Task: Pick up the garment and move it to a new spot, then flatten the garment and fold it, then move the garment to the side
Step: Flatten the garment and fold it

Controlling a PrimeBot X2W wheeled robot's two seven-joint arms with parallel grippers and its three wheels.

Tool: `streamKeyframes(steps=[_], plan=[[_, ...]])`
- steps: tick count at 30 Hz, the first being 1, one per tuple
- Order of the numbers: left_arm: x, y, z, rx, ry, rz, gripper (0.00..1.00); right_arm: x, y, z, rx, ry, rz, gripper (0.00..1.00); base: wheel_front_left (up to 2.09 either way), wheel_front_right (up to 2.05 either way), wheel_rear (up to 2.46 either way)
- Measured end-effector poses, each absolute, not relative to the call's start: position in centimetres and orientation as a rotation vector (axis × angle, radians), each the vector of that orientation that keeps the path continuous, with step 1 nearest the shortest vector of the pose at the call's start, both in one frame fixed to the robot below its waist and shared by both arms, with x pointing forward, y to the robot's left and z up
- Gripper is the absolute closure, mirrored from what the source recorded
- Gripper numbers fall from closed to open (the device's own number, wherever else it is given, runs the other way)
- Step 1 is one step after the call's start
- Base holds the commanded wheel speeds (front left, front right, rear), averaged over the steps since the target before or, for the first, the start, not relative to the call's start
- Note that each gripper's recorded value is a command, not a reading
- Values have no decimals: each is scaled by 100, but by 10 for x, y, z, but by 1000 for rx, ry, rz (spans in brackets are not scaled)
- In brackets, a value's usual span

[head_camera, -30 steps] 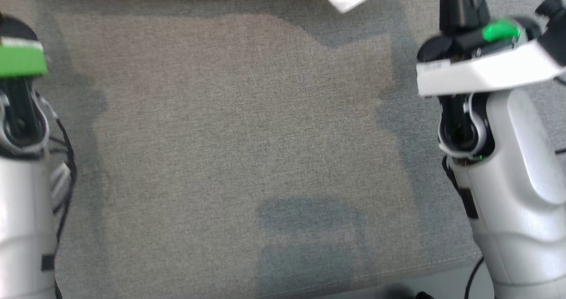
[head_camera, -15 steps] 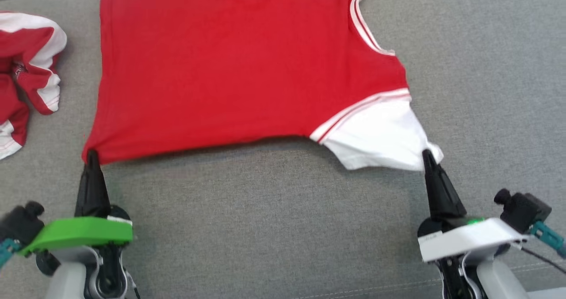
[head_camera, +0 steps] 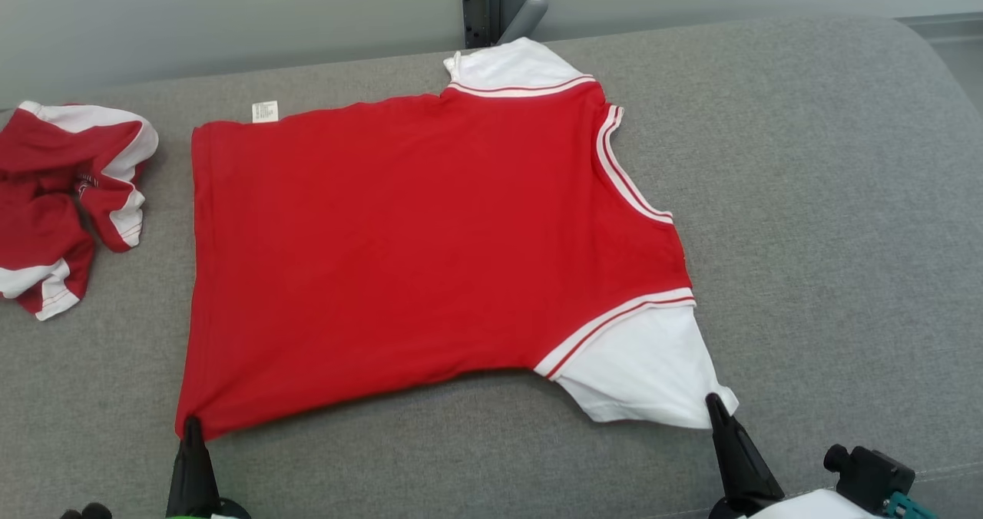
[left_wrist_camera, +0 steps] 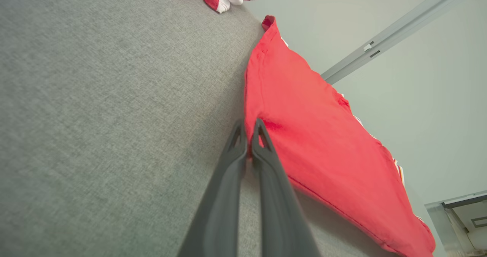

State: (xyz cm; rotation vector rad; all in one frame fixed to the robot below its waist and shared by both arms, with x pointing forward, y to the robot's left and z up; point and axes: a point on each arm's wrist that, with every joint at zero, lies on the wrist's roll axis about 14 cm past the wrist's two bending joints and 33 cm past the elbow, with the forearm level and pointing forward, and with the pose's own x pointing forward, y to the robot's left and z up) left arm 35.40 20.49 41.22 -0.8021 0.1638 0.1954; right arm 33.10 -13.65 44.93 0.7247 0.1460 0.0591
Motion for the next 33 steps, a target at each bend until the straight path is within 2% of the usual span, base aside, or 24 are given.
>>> streamKeyframes(steps=[10,19,26,33], plan=[[331,204,408,-824,184,208,100,309,-135,443,753,184,50,100,0,0,0],[332,199,410,-848,185,192,100,313,-139,440,755,186,47,100,0,0,0],[348,196,412,-898,165,202,100,343,-142,455,730,126,81,100,0,0,0],[404,188,431,-900,122,169,100,392,-139,476,691,48,99,100,0,0,0]])
